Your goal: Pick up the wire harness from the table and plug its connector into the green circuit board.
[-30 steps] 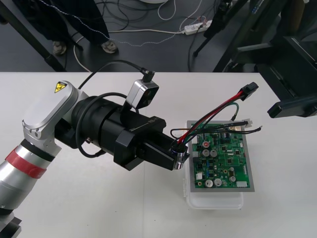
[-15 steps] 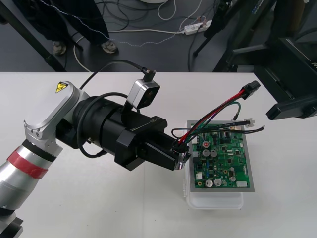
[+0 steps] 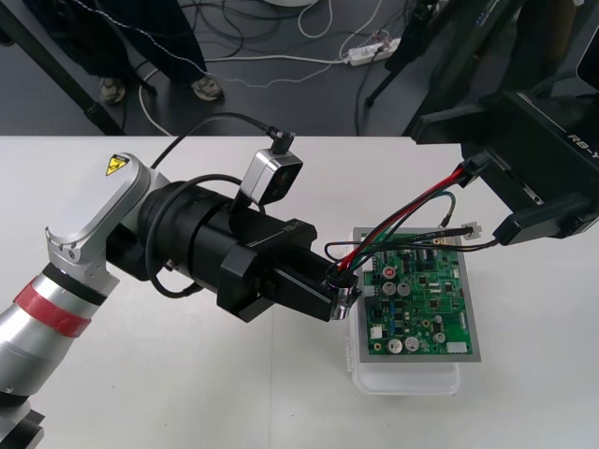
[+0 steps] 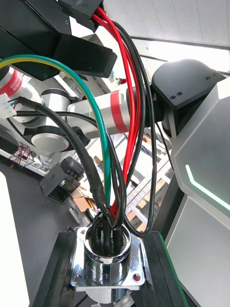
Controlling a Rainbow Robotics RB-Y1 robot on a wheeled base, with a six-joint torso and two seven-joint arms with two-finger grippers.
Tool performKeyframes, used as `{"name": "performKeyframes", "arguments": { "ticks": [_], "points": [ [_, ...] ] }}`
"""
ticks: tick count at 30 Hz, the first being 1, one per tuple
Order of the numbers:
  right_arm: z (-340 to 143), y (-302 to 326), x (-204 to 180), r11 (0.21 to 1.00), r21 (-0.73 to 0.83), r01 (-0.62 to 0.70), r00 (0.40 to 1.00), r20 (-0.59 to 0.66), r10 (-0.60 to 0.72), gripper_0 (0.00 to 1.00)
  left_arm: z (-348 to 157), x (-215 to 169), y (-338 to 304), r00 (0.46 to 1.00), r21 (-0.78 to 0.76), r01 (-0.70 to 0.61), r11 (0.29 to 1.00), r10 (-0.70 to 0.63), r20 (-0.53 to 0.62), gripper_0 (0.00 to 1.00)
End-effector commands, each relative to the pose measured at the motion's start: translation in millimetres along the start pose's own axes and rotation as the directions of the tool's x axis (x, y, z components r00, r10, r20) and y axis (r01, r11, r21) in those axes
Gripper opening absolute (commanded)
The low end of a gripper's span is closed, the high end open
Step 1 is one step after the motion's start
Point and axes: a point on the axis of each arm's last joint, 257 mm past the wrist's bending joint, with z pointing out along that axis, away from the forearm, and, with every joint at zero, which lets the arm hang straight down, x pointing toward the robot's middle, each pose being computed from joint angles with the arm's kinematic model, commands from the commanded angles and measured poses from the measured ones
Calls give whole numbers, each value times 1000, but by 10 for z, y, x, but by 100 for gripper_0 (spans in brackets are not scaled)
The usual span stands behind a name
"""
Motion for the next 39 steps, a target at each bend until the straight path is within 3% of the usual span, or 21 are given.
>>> {"name": "performKeyframes", "arguments": {
  "ticks": [1,20,21,22,24,39],
  "points": [
    [118,83,-128,998,-58,3,1000,18,-2,100,143,53,-199,999,81,54,995,-53,-13,0],
    [155,120,-152,997,-73,23,1000,23,-21,100,120,41,-207,998,81,57,995,-57,-9,0],
    [164,124,-152,997,-75,27,999,27,-25,55,118,40,-212,998,81,57,995,-56,-9,0],
    [166,125,-161,997,-76,28,999,31,-26,22,110,44,-210,998,79,58,995,-57,-10,0],
    [186,129,-166,996,-82,35,999,38,-32,0,99,49,-213,998,78,61,995,-61,-8,0],
    [209,128,-167,995,-86,45,998,52,-40,0,94,63,-213,998,78,60,995,-60,-1,0]
  ]
}}
